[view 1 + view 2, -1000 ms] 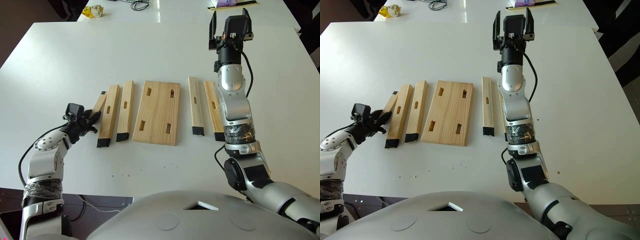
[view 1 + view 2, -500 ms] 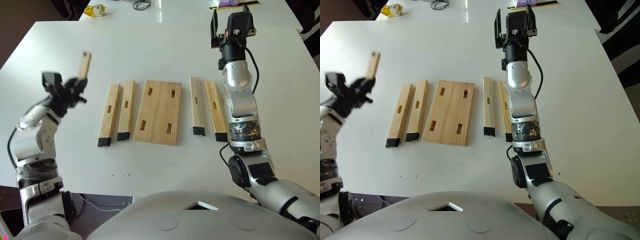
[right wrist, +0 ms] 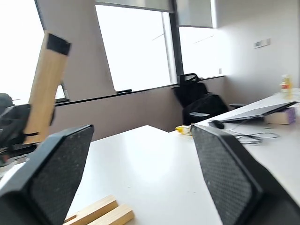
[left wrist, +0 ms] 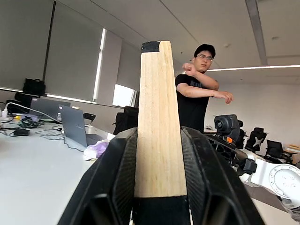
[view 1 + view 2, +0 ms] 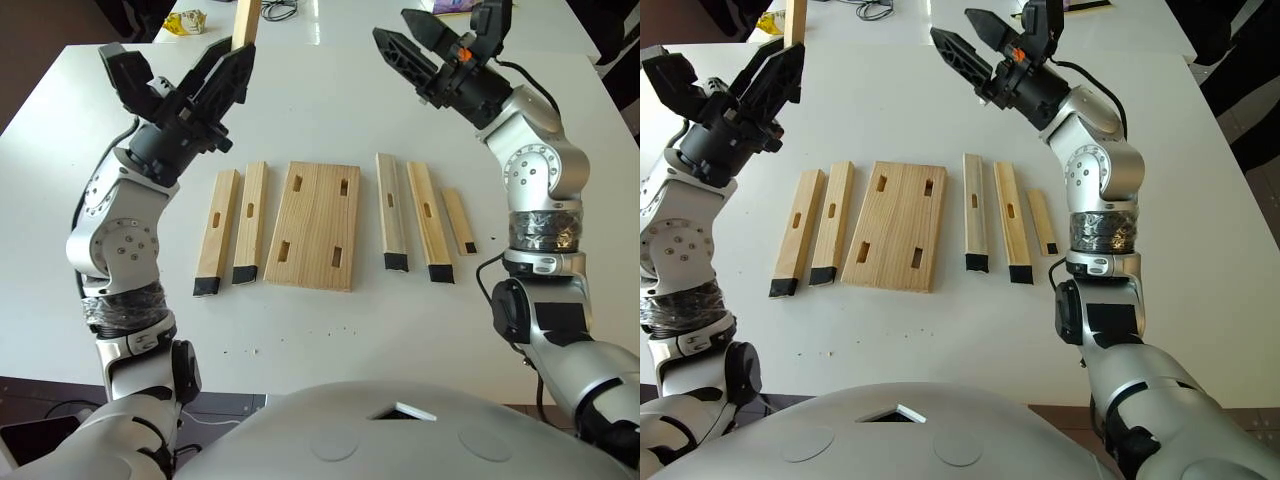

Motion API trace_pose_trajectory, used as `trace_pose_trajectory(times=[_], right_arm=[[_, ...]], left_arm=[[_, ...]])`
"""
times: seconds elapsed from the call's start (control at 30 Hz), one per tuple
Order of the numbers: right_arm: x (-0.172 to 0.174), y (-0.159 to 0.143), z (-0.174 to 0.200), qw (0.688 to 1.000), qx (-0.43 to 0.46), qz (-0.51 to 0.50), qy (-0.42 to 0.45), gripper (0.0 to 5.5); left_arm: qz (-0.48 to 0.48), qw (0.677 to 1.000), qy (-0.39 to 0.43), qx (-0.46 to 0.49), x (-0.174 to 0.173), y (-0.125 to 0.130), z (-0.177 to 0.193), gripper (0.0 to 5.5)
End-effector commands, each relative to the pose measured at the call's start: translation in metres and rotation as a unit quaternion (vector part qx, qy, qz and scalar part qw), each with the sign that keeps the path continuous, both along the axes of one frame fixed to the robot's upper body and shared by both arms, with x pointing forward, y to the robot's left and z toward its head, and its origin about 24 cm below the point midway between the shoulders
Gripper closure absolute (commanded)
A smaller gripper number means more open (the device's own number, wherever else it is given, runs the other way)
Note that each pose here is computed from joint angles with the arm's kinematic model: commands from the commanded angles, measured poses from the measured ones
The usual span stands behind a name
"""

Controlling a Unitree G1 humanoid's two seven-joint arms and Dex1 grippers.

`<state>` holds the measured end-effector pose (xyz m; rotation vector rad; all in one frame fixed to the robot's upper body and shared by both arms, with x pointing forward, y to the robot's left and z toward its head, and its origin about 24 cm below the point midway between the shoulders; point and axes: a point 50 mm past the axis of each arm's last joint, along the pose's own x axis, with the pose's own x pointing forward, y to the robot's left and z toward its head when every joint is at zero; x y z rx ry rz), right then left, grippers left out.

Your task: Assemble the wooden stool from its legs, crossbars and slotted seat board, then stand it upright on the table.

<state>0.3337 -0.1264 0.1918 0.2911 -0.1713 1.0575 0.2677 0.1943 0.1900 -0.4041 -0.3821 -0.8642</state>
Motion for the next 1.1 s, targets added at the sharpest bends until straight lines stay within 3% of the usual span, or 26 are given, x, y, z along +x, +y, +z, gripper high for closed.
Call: trace_pose_trajectory(times=[0.03,0.27,0.6,1.03,1.1], right_arm=[[-0.016,0.006,0.009,0.993,0.006,0.118,0.001,1.71],[-0.021,0.02,0.021,0.979,0.031,0.198,0.026,1.71],[-0.043,0.018,0.029,0.956,0.011,0.29,0.039,1.71],[-0.045,0.012,0.042,0.947,0.046,0.311,0.072,1.71],[-0.046,0.01,0.04,0.946,0.044,0.313,0.077,1.93]], left_arm=[[-0.052,0.998,-0.008,-0.03,-0.003,-0.019,0.0,4.2],[-0.13,0.991,-0.018,-0.016,-0.017,-0.047,-0.009,4.2],[-0.175,0.985,-0.009,-0.006,-0.025,-0.049,-0.013,4.2],[-0.229,0.973,-0.006,0.039,-0.032,-0.056,-0.015,4.2],[-0.231,0.972,-0.007,0.043,-0.031,-0.056,-0.014,4.2]])
